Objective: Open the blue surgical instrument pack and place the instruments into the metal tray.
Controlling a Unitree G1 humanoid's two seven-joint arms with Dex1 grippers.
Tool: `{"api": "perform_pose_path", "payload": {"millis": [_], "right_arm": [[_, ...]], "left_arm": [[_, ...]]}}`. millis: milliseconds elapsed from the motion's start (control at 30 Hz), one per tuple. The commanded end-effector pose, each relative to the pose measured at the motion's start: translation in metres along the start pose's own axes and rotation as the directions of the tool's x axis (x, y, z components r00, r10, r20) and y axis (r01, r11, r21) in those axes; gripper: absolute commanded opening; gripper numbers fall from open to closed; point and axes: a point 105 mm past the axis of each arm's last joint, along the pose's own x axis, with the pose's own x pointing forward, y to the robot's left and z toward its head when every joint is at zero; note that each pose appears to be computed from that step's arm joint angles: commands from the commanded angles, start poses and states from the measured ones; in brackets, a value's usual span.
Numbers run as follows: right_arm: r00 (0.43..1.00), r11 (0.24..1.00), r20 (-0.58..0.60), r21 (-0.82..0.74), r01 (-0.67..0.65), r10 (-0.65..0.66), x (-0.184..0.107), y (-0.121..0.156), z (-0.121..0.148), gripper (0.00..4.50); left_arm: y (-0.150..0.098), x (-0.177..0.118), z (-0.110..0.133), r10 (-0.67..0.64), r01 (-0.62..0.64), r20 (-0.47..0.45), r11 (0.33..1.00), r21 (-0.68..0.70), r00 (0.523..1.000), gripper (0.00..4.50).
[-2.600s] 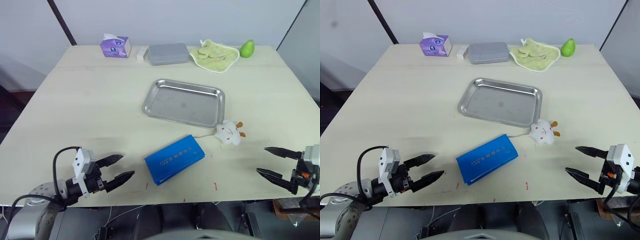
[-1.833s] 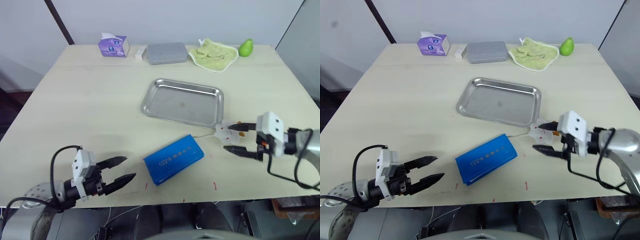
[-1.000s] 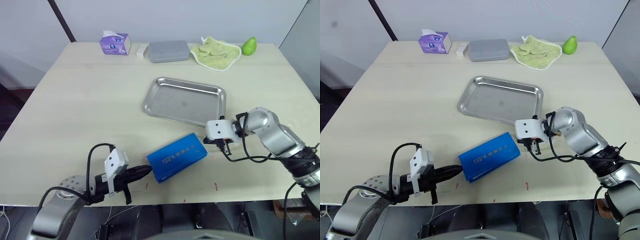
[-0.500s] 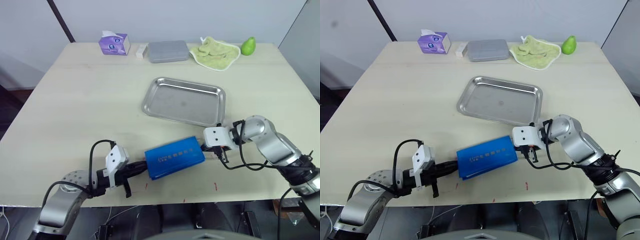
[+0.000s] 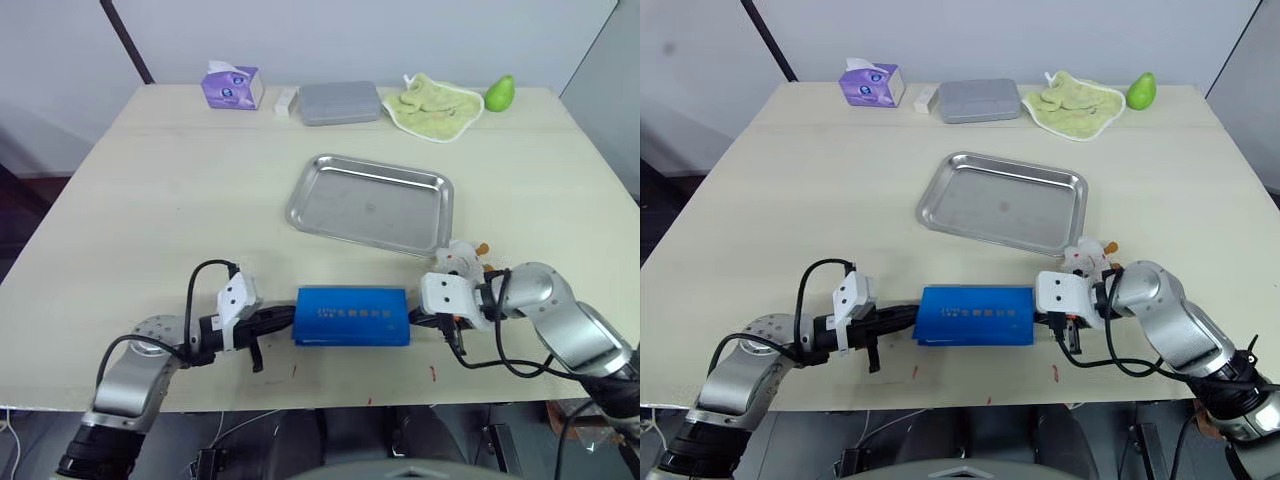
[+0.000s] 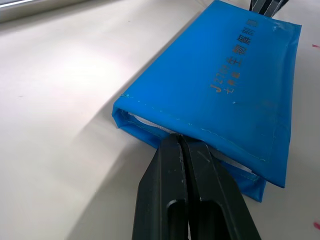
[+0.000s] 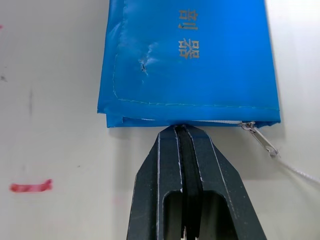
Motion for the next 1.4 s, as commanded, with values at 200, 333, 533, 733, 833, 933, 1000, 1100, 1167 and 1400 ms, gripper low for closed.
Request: {"api": "perform_pose_path", "payload": {"millis": [200,333,533,733,833,933,1000,1100,1167,1400], "right_arm": [[0.999,1.000,0.023,0.001,0.022,-0.022,-0.010,0.013,0.005,0.00],[1.000,0.999,0.018,0.024,0.021,-0.021,-0.013,0.021,0.001,0.00],[0.999,0.998,0.014,0.048,0.030,-0.031,-0.015,0.025,-0.004,0.00],[0.999,0.997,-0.007,0.062,0.047,-0.047,-0.017,0.021,-0.012,0.00],[0.998,0.996,-0.016,0.060,0.064,-0.063,-0.017,0.016,-0.016,0.00],[0.996,0.995,-0.023,0.056,0.082,-0.081,-0.018,0.011,-0.019,0.00],[0.996,0.995,-0.022,0.055,0.085,-0.084,-0.018,0.010,-0.020,0.00],[0.996,0.994,-0.025,0.054,0.091,-0.090,-0.018,0.009,-0.021,0.00],[0.995,0.993,-0.029,0.053,0.102,-0.100,-0.019,0.008,-0.022,0.00],[0.985,0.980,0.014,0.109,0.169,-0.171,-0.038,-0.003,-0.022,0.00]], "left_arm": [[-0.022,0.013,0.004,-0.130,0.130,0.022,0.991,0.012,0.991,0.09],[-0.028,0.017,0.009,-0.153,0.153,0.024,0.988,0.012,0.988,0.09],[-0.039,0.020,0.014,-0.184,0.183,0.022,0.983,0.003,0.983,0.09],[-0.043,0.020,0.003,-0.174,0.174,0.010,0.985,-0.011,0.985,0.09],[-0.042,0.020,-0.004,-0.156,0.156,0.004,0.988,-0.011,0.988,0.09],[-0.040,0.023,-0.008,-0.140,0.140,0.008,0.990,-0.005,0.990,0.09],[-0.039,0.023,-0.010,-0.134,0.134,0.011,0.991,0.001,0.991,0.09],[-0.040,0.023,-0.012,-0.134,0.134,0.014,0.991,0.006,0.991,0.09],[-0.041,0.023,-0.013,-0.134,0.133,0.016,0.991,0.007,0.991,0.09],[-0.023,-0.004,-0.003,-0.073,0.073,0.087,0.997,-0.002,0.994,0.09]]}}
